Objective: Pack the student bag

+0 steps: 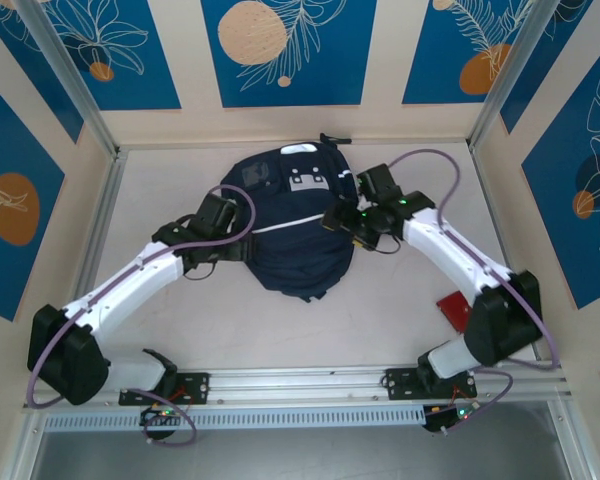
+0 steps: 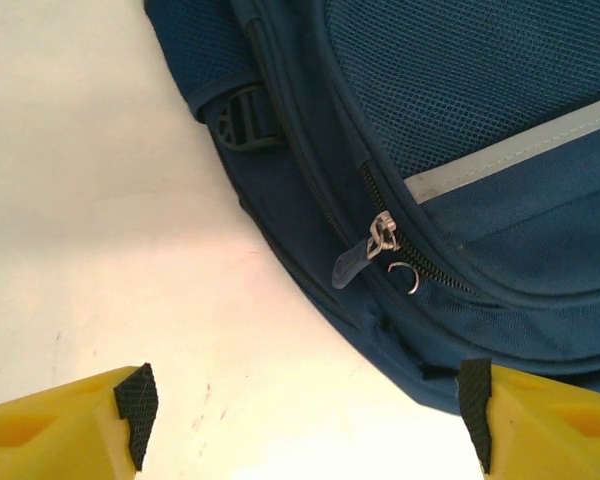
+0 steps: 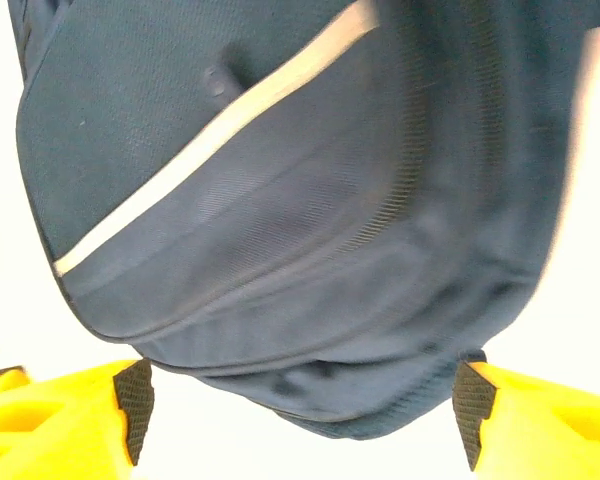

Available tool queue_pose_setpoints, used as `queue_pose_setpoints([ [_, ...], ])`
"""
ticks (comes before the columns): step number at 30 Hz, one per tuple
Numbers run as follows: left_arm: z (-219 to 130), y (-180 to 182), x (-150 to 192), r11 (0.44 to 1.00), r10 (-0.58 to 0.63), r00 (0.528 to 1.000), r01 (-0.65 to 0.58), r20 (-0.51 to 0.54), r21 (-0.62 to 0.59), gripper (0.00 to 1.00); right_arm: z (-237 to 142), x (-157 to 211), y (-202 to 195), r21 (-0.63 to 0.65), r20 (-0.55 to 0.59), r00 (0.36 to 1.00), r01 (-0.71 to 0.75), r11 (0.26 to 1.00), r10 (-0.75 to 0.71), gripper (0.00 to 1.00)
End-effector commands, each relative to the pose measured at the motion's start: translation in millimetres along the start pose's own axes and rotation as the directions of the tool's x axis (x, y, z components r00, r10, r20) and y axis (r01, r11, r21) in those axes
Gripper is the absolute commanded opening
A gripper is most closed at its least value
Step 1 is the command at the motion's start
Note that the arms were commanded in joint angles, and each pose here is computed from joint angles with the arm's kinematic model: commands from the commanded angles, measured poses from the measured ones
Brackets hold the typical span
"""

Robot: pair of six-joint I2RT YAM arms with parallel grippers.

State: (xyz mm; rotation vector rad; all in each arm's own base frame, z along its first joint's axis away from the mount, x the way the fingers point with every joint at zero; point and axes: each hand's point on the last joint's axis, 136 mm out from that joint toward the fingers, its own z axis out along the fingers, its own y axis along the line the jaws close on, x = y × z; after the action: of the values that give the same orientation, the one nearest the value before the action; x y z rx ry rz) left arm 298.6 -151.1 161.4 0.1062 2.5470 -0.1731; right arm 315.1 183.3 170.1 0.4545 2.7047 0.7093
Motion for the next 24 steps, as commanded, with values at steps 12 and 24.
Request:
queue_pose_setpoints([
  [12, -26, 3, -17, 0.999, -0.043, 0.998, 0.043, 0.043, -0.004, 1.00, -43, 16, -249, 0.420, 0.237, 0.884, -0.468, 0.778, 0.404, 0.90],
  [24, -30, -7, -24, 0.995, -0.085, 0.995, 0.082, 0.056, 0.051, 1.00, -45, 19, -308, 0.301, 0.307, 0.729, -0.685, 0.664, 0.612, 0.90],
])
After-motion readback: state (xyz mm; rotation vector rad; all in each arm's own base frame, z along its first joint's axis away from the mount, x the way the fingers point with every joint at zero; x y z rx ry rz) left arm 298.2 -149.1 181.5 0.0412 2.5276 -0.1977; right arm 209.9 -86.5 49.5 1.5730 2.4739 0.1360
